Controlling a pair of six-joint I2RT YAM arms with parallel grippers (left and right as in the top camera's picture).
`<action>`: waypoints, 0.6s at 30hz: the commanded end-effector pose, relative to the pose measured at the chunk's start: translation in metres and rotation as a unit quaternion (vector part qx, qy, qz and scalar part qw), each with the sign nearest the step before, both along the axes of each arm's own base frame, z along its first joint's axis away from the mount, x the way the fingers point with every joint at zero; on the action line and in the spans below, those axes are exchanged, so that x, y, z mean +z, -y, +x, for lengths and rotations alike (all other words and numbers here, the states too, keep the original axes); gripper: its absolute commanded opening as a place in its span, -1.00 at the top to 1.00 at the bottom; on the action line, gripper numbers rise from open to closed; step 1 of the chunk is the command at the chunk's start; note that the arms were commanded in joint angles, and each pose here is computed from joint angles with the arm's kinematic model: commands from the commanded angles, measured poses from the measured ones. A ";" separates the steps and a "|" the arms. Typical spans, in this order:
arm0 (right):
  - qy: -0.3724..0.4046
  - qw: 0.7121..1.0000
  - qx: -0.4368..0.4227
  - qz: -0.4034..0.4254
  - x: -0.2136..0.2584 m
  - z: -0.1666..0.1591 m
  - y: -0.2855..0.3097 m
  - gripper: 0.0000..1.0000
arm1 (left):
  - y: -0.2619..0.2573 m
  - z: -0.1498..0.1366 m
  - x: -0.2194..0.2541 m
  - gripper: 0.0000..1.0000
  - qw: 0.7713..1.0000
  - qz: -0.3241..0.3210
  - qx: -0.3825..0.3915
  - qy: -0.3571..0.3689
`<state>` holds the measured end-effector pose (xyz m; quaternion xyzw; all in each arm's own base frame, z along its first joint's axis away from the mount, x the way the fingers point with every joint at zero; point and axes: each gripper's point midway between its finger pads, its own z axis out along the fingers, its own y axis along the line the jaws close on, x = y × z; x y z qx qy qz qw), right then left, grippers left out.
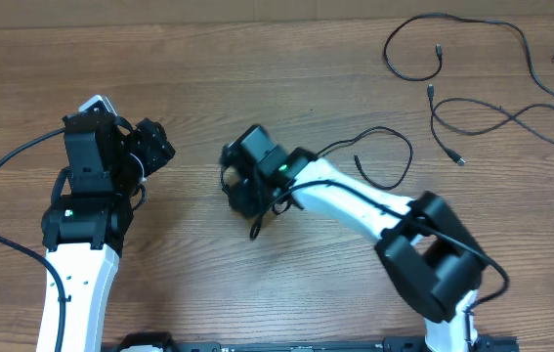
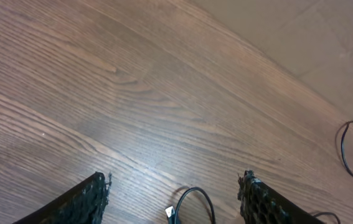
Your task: Untangle cables
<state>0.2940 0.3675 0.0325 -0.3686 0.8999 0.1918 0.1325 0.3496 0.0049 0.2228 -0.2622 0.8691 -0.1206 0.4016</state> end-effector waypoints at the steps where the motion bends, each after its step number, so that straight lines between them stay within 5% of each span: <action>1: 0.019 0.998 0.062 -0.026 -0.021 -0.008 -0.001 0.17 | 0.000 0.002 0.006 -0.40 1.000 -0.008 0.001 0.005; 11: 0.028 0.998 0.044 -0.047 -0.019 0.002 0.010 0.27 | 0.000 0.002 0.006 -0.40 1.000 -0.007 0.001 0.005; 18: 0.039 0.998 0.042 -0.029 0.026 0.008 0.001 0.27 | 0.000 0.003 0.007 -0.40 1.000 -0.007 0.001 0.007</action>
